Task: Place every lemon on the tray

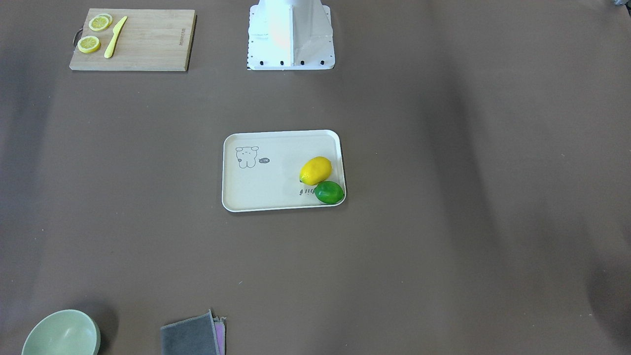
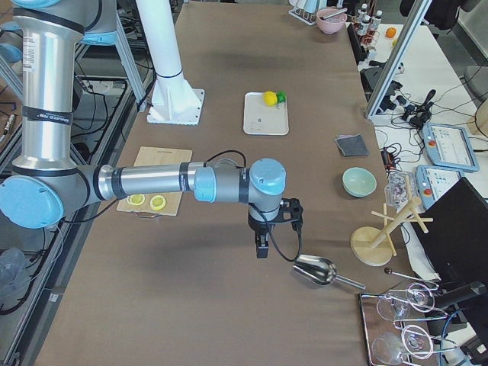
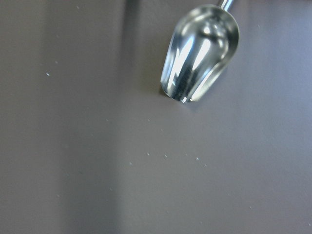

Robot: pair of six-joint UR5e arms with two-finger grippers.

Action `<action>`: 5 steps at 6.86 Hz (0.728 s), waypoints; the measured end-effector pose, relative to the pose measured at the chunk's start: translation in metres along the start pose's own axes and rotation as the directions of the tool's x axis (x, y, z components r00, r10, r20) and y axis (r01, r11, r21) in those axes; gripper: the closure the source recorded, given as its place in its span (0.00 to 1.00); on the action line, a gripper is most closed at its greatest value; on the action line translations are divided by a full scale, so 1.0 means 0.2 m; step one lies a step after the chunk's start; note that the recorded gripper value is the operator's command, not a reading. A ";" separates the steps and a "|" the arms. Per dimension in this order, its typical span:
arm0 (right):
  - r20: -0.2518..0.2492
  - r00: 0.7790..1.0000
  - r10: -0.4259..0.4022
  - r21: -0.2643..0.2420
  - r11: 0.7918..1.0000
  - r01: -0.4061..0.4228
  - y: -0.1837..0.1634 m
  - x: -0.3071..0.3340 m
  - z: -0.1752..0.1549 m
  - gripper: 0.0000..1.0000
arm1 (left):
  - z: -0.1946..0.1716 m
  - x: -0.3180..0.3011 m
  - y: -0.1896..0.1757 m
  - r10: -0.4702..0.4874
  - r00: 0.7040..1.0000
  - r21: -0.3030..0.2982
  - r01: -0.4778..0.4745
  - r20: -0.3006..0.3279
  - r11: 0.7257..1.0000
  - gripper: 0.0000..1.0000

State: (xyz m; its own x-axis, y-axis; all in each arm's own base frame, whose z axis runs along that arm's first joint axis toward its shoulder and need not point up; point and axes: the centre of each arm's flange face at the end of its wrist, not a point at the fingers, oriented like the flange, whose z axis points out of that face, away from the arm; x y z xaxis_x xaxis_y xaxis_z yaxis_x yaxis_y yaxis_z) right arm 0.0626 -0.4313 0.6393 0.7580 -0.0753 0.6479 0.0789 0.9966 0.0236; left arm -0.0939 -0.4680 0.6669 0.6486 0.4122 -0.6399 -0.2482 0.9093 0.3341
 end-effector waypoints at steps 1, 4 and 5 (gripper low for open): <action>0.002 1.000 0.010 -0.022 1.000 -0.010 0.04 0.06 0.05 0.00 | 0.03 -0.04 0.08 -0.024 1.000 -0.003 0.024 -0.003 1.000 0.00; 0.011 1.000 0.025 -0.036 0.999 -0.025 0.06 0.09 0.09 0.00 | -0.07 -0.09 0.17 -0.178 0.984 0.040 0.177 0.011 0.983 0.00; 0.013 1.000 0.025 -0.035 0.999 -0.025 0.06 0.09 0.09 0.00 | -0.09 -0.09 0.16 -0.267 0.964 0.050 0.266 0.009 0.963 0.00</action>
State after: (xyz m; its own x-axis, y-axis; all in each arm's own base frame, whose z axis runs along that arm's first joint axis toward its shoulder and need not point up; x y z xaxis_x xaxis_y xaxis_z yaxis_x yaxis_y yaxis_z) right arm 0.0659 -0.4194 0.6648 0.7515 -0.0498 0.6578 0.0830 0.9964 -0.0193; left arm -0.1259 -0.4451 0.6759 0.6975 0.1537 -0.6999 -0.0302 0.9822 0.1855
